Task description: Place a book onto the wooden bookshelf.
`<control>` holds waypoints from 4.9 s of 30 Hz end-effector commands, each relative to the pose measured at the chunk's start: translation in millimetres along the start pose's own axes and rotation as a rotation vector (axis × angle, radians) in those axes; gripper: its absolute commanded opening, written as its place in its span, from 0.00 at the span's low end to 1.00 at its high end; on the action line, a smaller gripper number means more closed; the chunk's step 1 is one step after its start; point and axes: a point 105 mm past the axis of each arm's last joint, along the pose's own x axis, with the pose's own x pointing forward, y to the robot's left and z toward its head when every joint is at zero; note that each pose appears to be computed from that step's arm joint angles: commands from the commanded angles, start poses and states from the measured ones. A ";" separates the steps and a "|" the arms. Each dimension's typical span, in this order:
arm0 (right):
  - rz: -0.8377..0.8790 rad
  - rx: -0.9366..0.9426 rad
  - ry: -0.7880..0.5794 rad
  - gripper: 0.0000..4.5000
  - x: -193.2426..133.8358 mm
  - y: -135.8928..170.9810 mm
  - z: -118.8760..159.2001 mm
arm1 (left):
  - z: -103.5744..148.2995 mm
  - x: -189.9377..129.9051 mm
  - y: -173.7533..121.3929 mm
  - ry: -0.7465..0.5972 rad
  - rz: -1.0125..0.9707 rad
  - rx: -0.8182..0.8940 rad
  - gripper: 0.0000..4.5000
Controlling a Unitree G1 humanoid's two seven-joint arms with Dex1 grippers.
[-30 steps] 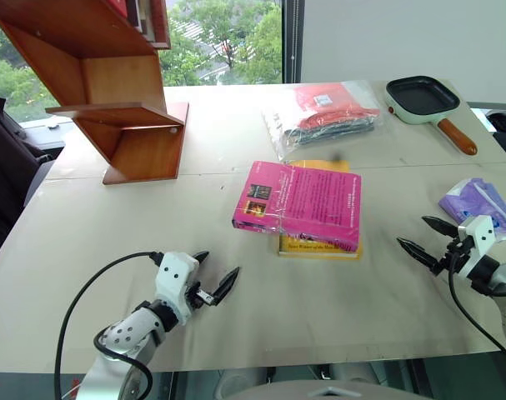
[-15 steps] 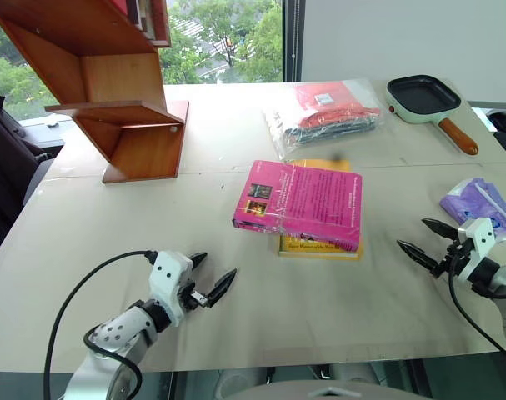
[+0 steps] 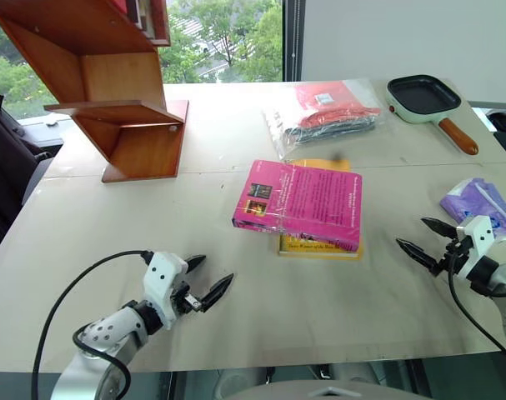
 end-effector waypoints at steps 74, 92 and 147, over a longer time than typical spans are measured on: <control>0.585 -0.114 0.000 0.02 100.8 32.6 76.6 | 108.5 -26.5 -5.6 -0.084 -0.324 0.234 1.00; 0.417 -0.032 -0.055 1.00 1.3 26.3 105.2 | 42.8 34.2 -37.0 -0.180 -0.100 -1.001 1.00; 0.398 -0.002 -0.173 1.00 -7.7 56.2 143.6 | 272.5 63.9 28.3 -0.472 0.091 0.360 0.14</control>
